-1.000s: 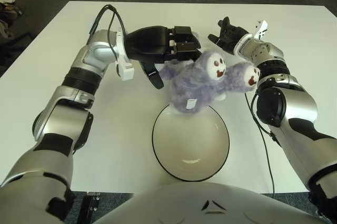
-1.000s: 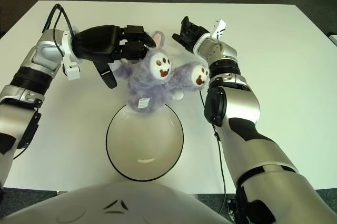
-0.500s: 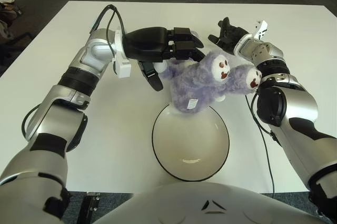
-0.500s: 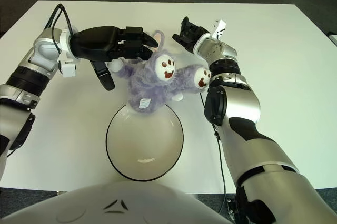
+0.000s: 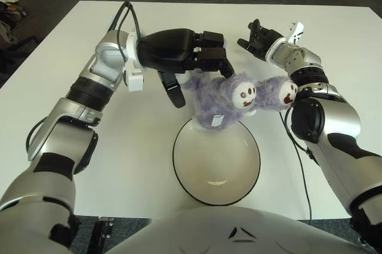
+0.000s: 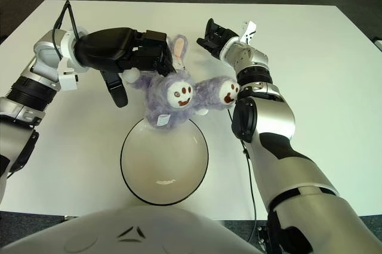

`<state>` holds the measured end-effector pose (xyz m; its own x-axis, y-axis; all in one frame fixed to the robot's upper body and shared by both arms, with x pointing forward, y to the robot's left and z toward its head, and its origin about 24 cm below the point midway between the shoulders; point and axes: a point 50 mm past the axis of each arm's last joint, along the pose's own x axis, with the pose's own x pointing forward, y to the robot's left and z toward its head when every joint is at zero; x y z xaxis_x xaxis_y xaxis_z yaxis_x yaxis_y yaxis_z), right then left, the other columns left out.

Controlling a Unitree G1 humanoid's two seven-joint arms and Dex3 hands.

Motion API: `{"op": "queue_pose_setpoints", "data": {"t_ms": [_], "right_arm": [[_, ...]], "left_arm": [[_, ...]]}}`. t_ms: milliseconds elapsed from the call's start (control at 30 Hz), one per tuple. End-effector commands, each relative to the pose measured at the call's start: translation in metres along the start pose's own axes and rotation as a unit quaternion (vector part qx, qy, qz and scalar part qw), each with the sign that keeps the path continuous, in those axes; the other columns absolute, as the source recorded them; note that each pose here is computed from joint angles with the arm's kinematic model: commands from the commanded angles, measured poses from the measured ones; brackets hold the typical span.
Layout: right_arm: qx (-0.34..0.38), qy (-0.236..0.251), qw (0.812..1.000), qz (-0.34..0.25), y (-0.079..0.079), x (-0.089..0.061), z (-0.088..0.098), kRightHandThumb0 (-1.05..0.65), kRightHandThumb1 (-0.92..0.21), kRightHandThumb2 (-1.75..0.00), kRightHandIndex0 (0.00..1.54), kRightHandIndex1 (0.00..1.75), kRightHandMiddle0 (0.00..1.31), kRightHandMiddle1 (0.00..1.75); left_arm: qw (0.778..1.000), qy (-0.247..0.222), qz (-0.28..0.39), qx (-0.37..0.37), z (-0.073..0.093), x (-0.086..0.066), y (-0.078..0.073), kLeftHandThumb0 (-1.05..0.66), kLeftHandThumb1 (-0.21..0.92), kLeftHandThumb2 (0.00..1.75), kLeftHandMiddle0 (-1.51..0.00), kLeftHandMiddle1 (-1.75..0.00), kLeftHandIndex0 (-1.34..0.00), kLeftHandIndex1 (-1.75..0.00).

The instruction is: Put the doll into the plate.

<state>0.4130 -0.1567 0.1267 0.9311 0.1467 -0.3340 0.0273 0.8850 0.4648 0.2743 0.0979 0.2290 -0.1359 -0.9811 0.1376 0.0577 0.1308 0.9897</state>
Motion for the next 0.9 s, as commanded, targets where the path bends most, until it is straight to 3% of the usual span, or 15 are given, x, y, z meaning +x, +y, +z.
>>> {"op": "queue_pose_setpoints", "data": {"t_ms": [0,100,200,300,400,467,633,733,800,867], "right_arm": [[-0.011,-0.009,1.000,0.006,0.002,0.000,0.005,-0.01,-0.07,-1.40,0.09,1.24,0.02,1.42],[-0.024,-0.010,1.000,0.014,0.002,-0.001,0.006,-0.02,-0.07,-1.40,0.10,1.24,0.04,1.43],[-0.035,-0.009,0.999,0.021,0.003,-0.001,0.006,-0.03,-0.07,-1.40,0.12,1.23,0.05,1.44],[-0.044,-0.008,0.999,0.027,0.003,-0.001,0.007,-0.05,-0.08,-1.39,0.14,1.19,0.06,1.43],[-0.048,-0.007,0.998,0.029,0.004,-0.002,0.007,-0.07,-0.09,-1.37,0.15,1.14,0.07,1.42],[-0.050,-0.007,0.998,0.029,0.004,-0.002,0.007,-0.08,-0.10,-1.37,0.15,1.13,0.07,1.42],[-0.048,-0.010,0.998,0.028,0.004,-0.002,0.008,-0.07,-0.10,-1.37,0.14,1.09,0.06,1.40],[-0.042,-0.012,0.999,0.027,0.004,-0.002,0.008,-0.06,-0.10,-1.38,0.14,1.08,0.02,1.37],[-0.041,-0.013,0.999,0.027,0.005,-0.003,0.009,-0.05,-0.09,-1.38,0.14,1.07,0.01,1.36],[-0.043,-0.014,0.999,0.027,0.005,-0.003,0.009,-0.05,-0.09,-1.38,0.15,1.07,0.01,1.36]], "left_arm": [[1.000,0.003,-0.007,0.005,0.003,-0.002,0.002,-0.51,0.40,0.99,-0.63,-1.74,-0.20,-1.61],[1.000,0.019,-0.008,0.008,0.000,-0.007,0.001,-0.50,0.36,1.01,-0.63,-1.74,-0.20,-1.64],[0.999,0.041,0.000,-0.001,-0.005,-0.013,-0.001,0.14,0.34,1.18,-0.61,-1.72,-0.14,-1.64],[0.998,0.058,0.015,-0.006,-0.009,-0.013,-0.001,0.36,0.32,1.27,-0.61,-1.73,-0.10,-1.61],[0.997,0.075,0.019,0.006,-0.018,-0.013,-0.005,0.43,0.31,1.30,-0.61,-1.74,-0.06,-1.53],[0.996,0.080,0.019,0.025,-0.022,-0.012,-0.008,0.44,0.32,1.30,-0.60,-1.74,-0.04,-1.49],[0.993,0.080,0.014,0.082,-0.023,-0.012,-0.011,0.40,0.50,1.05,-0.48,-1.71,-0.01,-1.33],[0.991,0.079,-0.008,0.109,-0.023,-0.012,-0.013,0.37,0.71,0.73,-0.38,-1.67,0.00,-1.26],[0.990,0.080,-0.025,0.115,-0.024,-0.013,-0.015,-0.09,0.50,0.89,-0.20,-1.49,0.00,-1.20],[0.989,0.084,-0.040,0.115,-0.025,-0.014,-0.018,-0.23,0.38,1.00,-0.11,-1.39,0.00,-1.17]]}}
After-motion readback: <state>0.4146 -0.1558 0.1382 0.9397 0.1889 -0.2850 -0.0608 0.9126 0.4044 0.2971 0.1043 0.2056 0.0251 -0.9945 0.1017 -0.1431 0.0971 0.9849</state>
